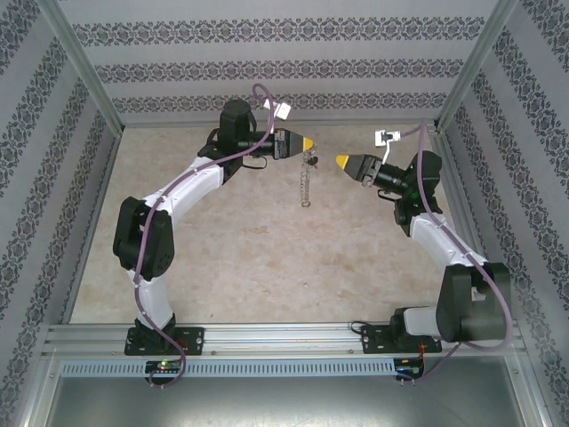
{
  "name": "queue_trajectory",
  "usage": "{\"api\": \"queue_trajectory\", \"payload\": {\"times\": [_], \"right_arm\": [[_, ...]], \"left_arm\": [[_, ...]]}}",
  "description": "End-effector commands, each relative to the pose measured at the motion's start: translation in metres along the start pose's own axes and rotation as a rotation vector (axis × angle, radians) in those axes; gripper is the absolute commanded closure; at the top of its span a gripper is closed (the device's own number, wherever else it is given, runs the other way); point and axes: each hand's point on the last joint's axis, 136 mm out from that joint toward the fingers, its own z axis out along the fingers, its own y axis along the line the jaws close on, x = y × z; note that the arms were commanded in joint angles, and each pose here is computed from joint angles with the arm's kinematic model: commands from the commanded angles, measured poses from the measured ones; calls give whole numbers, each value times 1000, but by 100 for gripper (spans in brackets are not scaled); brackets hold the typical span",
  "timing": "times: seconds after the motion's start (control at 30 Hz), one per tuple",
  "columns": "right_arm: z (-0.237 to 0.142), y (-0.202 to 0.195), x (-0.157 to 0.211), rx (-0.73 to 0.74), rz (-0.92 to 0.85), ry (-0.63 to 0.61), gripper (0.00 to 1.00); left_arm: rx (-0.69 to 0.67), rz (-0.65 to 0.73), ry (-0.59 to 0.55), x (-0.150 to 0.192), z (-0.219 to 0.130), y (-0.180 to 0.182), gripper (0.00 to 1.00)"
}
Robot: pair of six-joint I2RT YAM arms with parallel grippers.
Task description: Put the keys on the keyring
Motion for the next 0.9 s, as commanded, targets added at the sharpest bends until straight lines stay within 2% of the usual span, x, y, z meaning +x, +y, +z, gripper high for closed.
{"api": "queue_trajectory", "payload": {"times": [0.0, 0.27, 0.5, 0.87], "right_arm": [[12, -2, -19, -9, -48, -48, 77], [45, 8, -11, -90, -80, -3, 75], [52, 9, -1, -95, -69, 1, 74], [57, 7, -8, -97, -61, -9, 75]], "left_arm": [[70, 97, -41, -19, -9, -38, 100], [82, 93, -46, -20, -8, -41, 100], [87, 88, -45, -19, -7, -41, 100], [99, 88, -45, -17, -6, -44, 100]]}}
